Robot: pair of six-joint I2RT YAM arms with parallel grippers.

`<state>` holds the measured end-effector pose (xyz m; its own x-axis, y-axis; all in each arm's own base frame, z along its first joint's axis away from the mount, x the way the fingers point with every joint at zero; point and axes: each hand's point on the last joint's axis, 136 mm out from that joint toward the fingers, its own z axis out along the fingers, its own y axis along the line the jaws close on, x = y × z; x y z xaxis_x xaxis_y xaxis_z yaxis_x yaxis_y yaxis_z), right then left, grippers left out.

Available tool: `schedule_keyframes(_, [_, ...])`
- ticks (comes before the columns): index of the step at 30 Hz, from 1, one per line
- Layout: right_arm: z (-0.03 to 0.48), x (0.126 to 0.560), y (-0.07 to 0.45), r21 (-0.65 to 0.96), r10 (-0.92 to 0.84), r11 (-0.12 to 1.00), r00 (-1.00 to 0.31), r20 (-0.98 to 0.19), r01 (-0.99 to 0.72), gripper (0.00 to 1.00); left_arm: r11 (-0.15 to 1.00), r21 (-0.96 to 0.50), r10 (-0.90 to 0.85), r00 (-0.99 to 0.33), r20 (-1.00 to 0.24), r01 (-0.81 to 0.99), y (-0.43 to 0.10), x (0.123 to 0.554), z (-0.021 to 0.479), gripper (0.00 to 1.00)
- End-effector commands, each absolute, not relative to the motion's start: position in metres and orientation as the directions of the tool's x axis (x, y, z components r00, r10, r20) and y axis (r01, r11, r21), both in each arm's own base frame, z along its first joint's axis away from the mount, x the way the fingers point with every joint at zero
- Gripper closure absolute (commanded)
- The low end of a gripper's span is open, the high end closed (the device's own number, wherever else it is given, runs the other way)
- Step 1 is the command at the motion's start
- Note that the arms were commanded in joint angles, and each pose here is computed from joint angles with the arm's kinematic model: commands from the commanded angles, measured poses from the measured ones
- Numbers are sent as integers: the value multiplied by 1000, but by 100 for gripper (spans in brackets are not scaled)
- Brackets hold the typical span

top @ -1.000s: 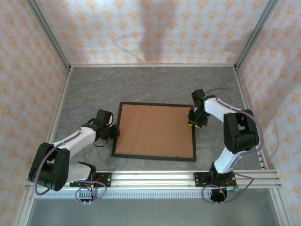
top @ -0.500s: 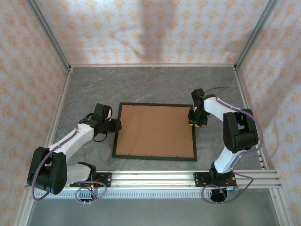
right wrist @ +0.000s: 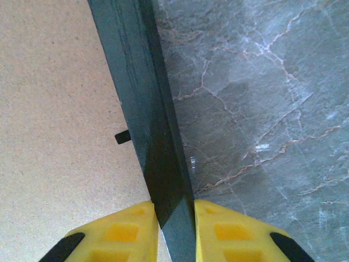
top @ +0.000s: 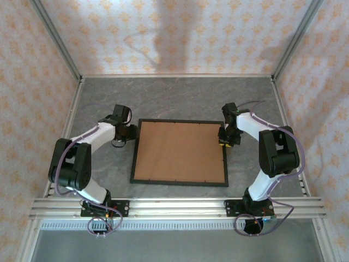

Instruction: Put the photo into the frame

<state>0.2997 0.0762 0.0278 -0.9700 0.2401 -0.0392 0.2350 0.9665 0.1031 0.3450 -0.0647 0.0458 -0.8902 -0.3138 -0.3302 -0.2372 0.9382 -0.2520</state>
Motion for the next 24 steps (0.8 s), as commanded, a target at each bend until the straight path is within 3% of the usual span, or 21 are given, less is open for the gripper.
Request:
schedule_keyframes(1, [23, 312, 64, 41, 241, 970, -966, -89, 238, 79, 943, -259, -294, -891, -346, -210, -67, 358, 47, 64])
schedule_keyframes(16, [21, 311, 68, 56, 241, 970, -967, -79, 237, 79, 945, -273, -256, -924, -284, -178, -85, 357, 21, 66])
schedule_keyframes(24, [18, 310, 76, 91, 241, 968, -969, -57, 235, 80, 971, -203, -179, -947, -265, -126, -98, 350, 8, 65])
